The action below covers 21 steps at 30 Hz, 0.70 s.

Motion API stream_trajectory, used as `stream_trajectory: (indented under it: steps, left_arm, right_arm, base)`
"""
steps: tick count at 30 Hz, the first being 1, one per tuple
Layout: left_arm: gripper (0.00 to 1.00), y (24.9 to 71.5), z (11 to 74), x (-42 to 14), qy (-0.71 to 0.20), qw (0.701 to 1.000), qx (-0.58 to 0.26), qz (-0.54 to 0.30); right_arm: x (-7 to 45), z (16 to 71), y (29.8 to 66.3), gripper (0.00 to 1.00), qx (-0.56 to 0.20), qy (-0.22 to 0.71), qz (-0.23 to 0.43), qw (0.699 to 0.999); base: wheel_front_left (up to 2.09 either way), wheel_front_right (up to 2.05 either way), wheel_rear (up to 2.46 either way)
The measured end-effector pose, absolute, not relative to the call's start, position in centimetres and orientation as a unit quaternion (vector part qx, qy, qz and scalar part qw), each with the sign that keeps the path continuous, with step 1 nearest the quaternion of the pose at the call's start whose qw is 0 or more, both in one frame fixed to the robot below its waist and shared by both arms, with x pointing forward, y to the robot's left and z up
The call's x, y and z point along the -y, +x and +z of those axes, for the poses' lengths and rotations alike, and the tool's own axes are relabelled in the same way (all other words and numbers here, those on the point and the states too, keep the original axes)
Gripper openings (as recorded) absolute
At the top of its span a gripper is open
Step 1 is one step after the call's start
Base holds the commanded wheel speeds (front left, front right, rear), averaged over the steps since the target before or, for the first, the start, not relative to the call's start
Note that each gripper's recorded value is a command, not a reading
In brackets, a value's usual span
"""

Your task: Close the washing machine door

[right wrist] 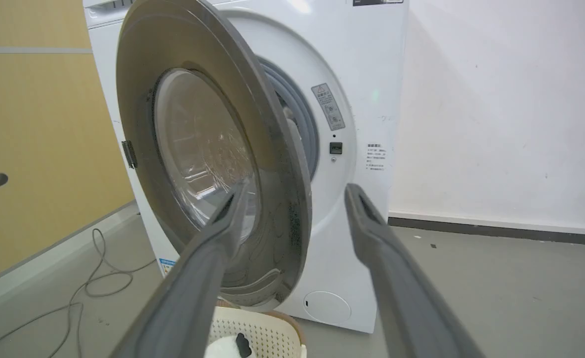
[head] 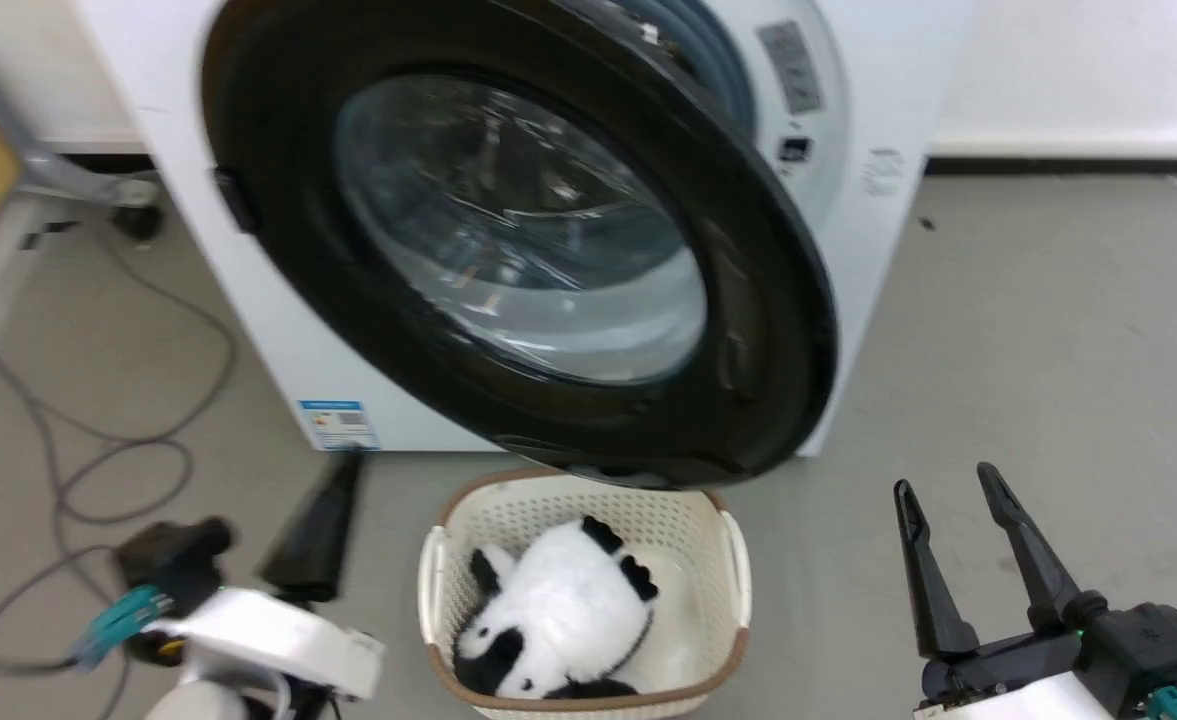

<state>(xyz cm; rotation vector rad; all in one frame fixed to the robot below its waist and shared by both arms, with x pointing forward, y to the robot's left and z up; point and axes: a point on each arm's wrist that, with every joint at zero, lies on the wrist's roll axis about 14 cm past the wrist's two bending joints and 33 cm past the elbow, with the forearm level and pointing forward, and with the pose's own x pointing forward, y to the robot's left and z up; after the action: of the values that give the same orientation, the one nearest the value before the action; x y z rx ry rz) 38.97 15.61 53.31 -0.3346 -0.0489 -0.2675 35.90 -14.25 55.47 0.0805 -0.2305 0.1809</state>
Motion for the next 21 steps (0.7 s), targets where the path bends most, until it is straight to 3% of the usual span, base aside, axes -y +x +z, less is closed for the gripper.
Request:
stream_trajectory:
  steps: [3, 4, 5, 6, 15, 16, 17, 18, 21]
  left_arm:
    - [0.04, 37.4, 54.8, -18.7, -0.129, 0.987, 0.068, -0.07]
    - [0.3, 36.6, 54.9, -19.3, -0.127, 0.988, 0.074, -0.053]
    - [0.95, 35.8, 54.9, -19.9, -0.119, 0.989, 0.081, -0.038]
    - [1.0, 35.2, 54.9, -20.1, -0.109, 0.99, 0.085, -0.032]
    - [1.0, 32.4, 53.5, -18.9, -0.047, 0.995, 0.078, -0.034]
    - [1.0, 32.3, 53.2, -18.8, -0.049, 0.995, 0.075, -0.032]
    - [1.0, 32.3, 53.1, -18.8, -0.052, 0.995, 0.073, -0.03]
    - [1.0, 32.4, 52.8, -18.7, -0.053, 0.996, 0.07, -0.028]
    - [1.0, 32.7, 52.6, -18.8, -0.054, 0.996, 0.068, -0.025]
  right_arm:
    - [13.2, 55.8, 35.9, 1.0, 0.12, 0.042, 0.106, 0.986]
    - [12.9, 55.9, 35.8, 1.0, 0.121, 0.043, 0.111, 0.986]
    - [12.7, 56.1, 35.9, 1.0, 0.123, 0.043, 0.115, 0.985]
    - [12.4, 56.2, 35.9, 1.0, 0.124, 0.043, 0.119, 0.984]
    - [10.5, 56.0, 36.2, 1.0, 0.121, 0.046, 0.148, 0.98]
    - [10.2, 55.8, 36.3, 0.48, 0.118, 0.047, 0.153, 0.98]
    - [9.9, 55.6, 36.4, 0.16, 0.115, 0.047, 0.158, 0.98]
    - [9.4, 55.2, 36.6, 0.0, 0.109, 0.045, 0.168, 0.979]
    - [8.9, 54.8, 37.0, 0.0, 0.102, 0.038, 0.181, 0.977]
  base:
    - [0.0, 0.0, 0.0]
    - [0.0, 0.0, 0.0]
    - [0.0, 0.0, 0.0]
    - [0.0, 0.0, 0.0]
    - [0.0, 0.0, 0.0]
    - [0.0, 0.0, 0.0]
    - [0.0, 0.0, 0.0]
    - [0.0, 0.0, 0.0]
    - [0.0, 0.0, 0.0]
